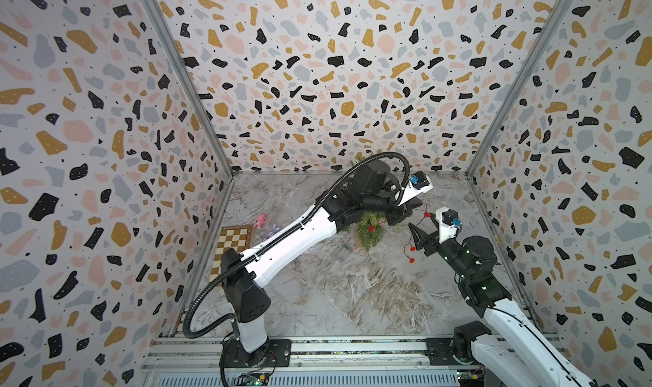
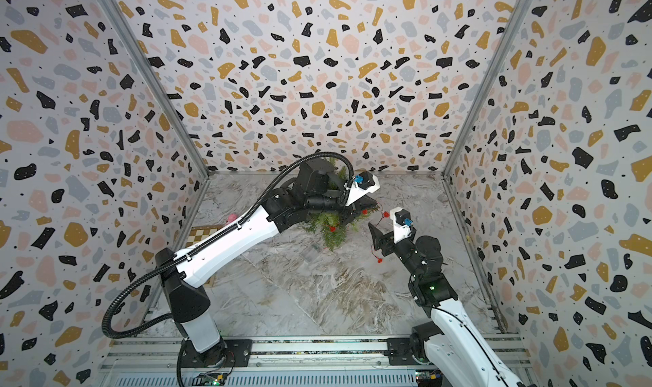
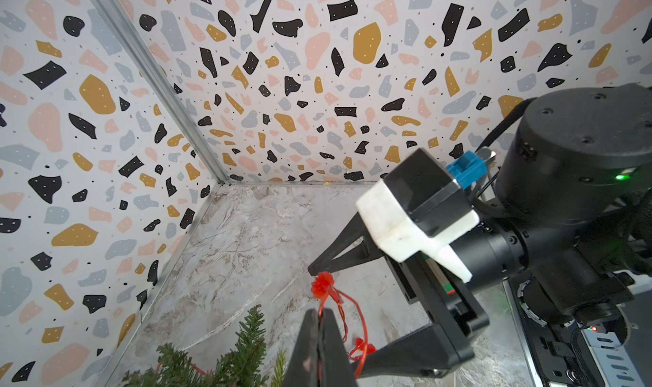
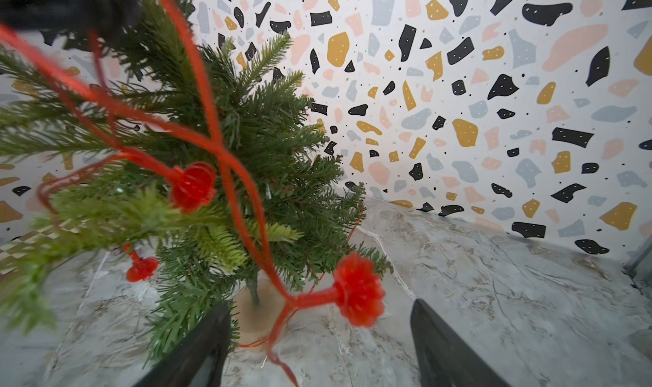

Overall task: Remove string lights from the small christmas tree
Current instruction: Remove the light string from the Christmas tree.

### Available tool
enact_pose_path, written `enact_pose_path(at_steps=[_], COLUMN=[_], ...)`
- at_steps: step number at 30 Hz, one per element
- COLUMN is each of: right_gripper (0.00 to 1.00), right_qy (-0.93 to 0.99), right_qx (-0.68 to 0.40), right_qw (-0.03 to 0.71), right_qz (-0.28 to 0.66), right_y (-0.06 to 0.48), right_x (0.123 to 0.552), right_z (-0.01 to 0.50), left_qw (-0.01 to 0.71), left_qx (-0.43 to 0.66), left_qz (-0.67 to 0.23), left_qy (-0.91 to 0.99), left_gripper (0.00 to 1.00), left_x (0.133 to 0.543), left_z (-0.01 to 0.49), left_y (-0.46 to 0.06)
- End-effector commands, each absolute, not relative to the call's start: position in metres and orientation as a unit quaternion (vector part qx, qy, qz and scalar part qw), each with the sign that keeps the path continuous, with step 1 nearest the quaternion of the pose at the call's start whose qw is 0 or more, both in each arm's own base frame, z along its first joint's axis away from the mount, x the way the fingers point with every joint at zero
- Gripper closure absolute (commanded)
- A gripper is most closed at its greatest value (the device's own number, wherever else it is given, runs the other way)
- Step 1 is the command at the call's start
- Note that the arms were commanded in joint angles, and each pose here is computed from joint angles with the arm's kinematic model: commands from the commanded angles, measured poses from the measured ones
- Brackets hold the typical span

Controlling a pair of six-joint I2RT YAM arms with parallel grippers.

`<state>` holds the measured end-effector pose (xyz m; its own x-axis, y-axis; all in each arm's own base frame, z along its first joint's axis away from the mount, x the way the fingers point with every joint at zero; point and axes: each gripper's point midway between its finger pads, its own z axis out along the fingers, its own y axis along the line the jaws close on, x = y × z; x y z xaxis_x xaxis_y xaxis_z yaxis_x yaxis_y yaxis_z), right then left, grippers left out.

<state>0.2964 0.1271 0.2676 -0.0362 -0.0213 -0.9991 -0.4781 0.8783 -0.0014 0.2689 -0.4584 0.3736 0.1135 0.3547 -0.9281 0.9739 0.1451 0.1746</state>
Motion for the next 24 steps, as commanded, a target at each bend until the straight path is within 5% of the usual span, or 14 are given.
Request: enact_pose_path(at_steps=[1,8,15,24], right_gripper=[0.22,0.56,0.76,0.97], right_qy=[0.658,0.656,0.647,0.638], right_qx=[-0.157,-0.157,-0.153,-0.194], right_qw=[0.724,0.732,0.741,0.737], right_qz=[0.138,0.092,0.095,0.111], right_y=[0.116,0.107,0.106,0.122], right_x=[0.305,0.312,0.311,0.3], right_z=[0.307,0.317,0.343,0.383], left_qw=[0.514,0.504,0.502,0.508], left_qx=[0.564,0.569,0.569,0.561], left_qz=[-0.33,-0.331,-0.33,-0.309], left_qy=[0.557,0.558,0.562,0.576], left_gripper=[1.0,1.0,1.0,0.53], left_x=[0.259,0.257,0.257,0.257], left_z=[0.411,0.409,0.407,0.407], left_y=[-0.453,-0.453,-0.452,-0.439])
